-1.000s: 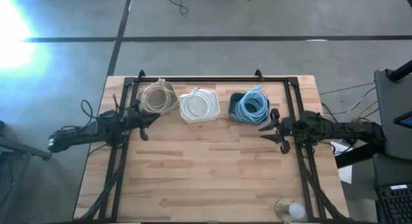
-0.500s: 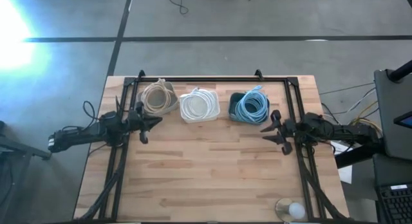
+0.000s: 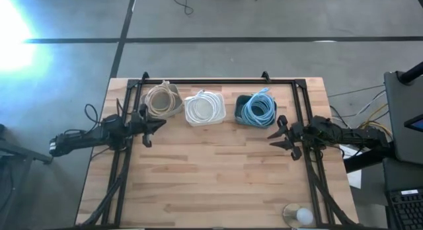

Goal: Sort HDMI cables
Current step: Return to Home Position

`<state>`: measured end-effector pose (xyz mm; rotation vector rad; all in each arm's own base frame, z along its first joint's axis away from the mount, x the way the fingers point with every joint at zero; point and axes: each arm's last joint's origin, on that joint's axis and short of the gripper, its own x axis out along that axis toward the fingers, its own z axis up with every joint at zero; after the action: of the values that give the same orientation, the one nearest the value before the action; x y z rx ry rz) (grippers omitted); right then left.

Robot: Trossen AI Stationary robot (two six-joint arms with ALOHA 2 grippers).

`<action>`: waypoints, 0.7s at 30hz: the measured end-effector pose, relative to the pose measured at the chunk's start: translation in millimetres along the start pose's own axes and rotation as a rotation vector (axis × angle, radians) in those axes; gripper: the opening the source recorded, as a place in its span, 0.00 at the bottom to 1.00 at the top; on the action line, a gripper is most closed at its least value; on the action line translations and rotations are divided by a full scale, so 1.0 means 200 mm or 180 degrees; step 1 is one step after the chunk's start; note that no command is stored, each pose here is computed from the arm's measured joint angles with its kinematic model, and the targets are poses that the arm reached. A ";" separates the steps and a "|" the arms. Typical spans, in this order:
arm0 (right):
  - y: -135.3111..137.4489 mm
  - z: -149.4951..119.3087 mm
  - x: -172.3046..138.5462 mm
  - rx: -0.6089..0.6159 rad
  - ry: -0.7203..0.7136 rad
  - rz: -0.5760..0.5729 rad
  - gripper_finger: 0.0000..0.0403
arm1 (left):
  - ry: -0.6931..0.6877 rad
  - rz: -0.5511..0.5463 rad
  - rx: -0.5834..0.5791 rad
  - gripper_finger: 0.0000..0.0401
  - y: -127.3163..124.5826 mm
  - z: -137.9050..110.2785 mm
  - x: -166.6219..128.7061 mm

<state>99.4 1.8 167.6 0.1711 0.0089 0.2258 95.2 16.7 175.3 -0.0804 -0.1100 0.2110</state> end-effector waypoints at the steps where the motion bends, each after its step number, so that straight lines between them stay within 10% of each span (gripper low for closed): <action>1: 0.00 0.00 0.00 -0.0002 0.0002 -0.0003 0.31 | 0.0011 -0.0002 -0.0022 0.06 0.00 0.00 0.00; 21: 0.00 -0.01 0.01 -0.0426 0.0068 -0.0014 0.30 | 0.0169 0.0079 -0.0051 0.06 0.01 -0.03 0.00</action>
<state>100.9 1.6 165.9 0.0353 0.0152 0.2229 95.7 17.4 169.6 -0.1032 -0.0578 0.2327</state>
